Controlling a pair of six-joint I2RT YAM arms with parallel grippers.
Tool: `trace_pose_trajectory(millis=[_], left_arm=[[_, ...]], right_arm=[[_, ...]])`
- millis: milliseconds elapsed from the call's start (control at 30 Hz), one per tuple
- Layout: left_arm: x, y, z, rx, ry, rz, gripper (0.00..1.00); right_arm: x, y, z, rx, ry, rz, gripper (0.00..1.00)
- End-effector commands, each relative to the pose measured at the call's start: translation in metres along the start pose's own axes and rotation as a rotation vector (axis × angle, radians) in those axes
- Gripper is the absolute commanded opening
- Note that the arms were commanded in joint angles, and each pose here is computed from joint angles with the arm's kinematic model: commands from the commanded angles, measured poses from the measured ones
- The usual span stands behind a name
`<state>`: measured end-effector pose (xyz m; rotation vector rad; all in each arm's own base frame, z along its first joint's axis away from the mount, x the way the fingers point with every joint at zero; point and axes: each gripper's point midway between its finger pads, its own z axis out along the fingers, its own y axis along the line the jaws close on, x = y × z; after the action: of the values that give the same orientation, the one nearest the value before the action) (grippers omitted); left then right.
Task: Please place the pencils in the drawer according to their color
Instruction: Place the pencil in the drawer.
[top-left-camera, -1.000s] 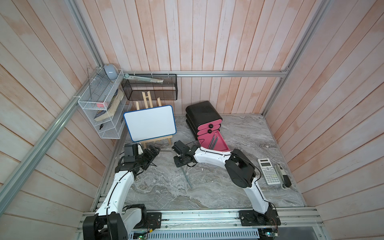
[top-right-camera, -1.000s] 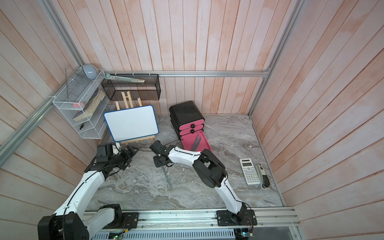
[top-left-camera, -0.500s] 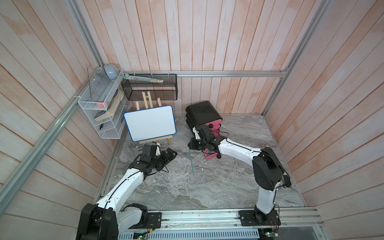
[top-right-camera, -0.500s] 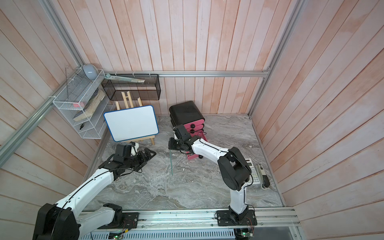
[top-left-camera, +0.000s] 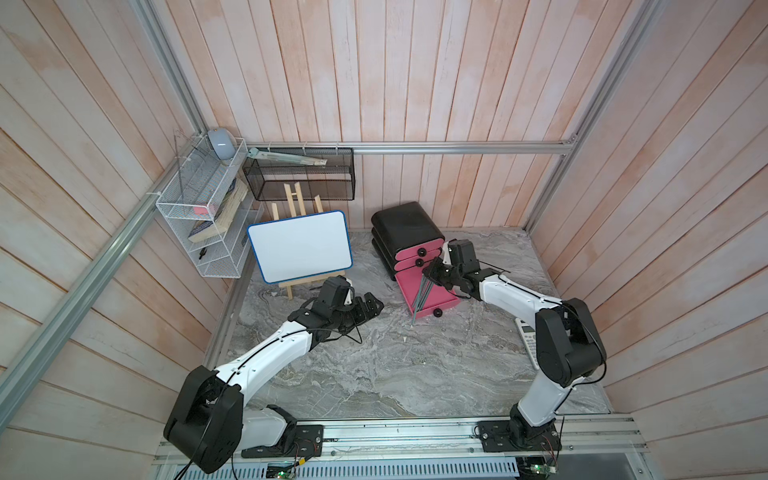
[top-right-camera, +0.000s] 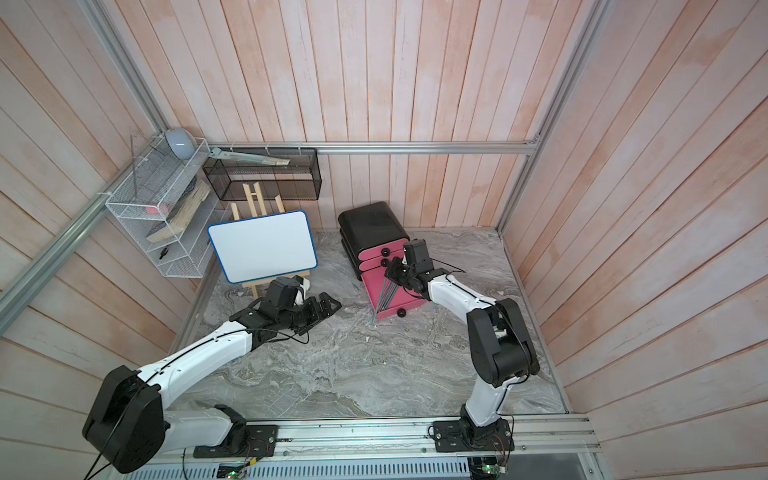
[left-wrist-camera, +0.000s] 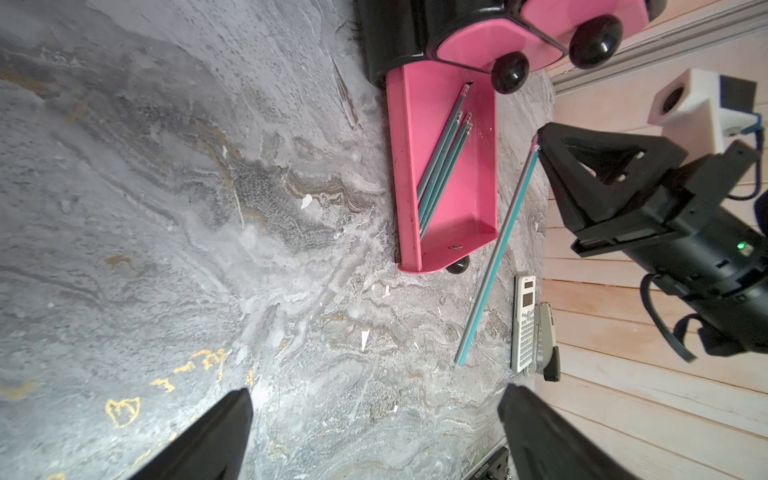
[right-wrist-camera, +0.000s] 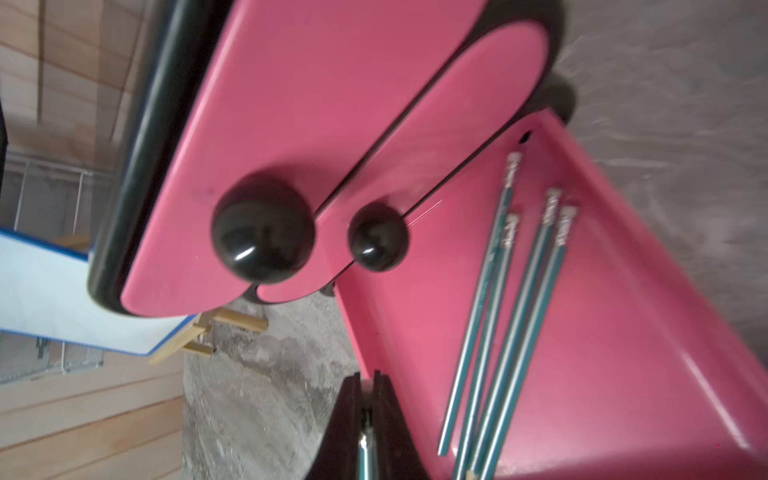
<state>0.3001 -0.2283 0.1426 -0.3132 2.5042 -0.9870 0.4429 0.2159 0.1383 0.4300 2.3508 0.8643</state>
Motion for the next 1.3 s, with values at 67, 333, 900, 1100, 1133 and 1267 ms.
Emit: trace_pose_trajectory(millis=[67, 333, 900, 1100, 1133, 1267], left_arm=[[-0.01, -0.017, 0.002, 0.027, -0.033, 0.017, 1.0], [-0.008, -0.018, 0.005, 0.028, -0.024, 0.02, 1.0], [-0.009, -0.02, 0.009, 0.034, -0.023, 0.019, 1.0], [-0.012, -0.022, 0.009, 0.034, -0.028, 0.024, 1.0], [-0.012, -0.022, 0.009, 0.032, -0.028, 0.027, 1.0], [-0.018, -0.026, 0.008, 0.028, -0.042, 0.042, 1.0]], right_arm=[[-0.042, -0.026, -0.015, 0.052, -0.171, 0.078, 0.0], [-0.066, -0.056, -0.011, 0.148, -0.3, 0.128, 0.0], [-0.045, -0.056, 0.029, 0.175, -0.228, 0.057, 0.0], [-0.024, -0.045, 0.038, 0.152, -0.173, 0.023, 0.02], [-0.022, -0.043, 0.038, 0.144, -0.162, 0.023, 0.16], [-0.021, -0.034, 0.029, 0.114, -0.16, 0.023, 0.46]])
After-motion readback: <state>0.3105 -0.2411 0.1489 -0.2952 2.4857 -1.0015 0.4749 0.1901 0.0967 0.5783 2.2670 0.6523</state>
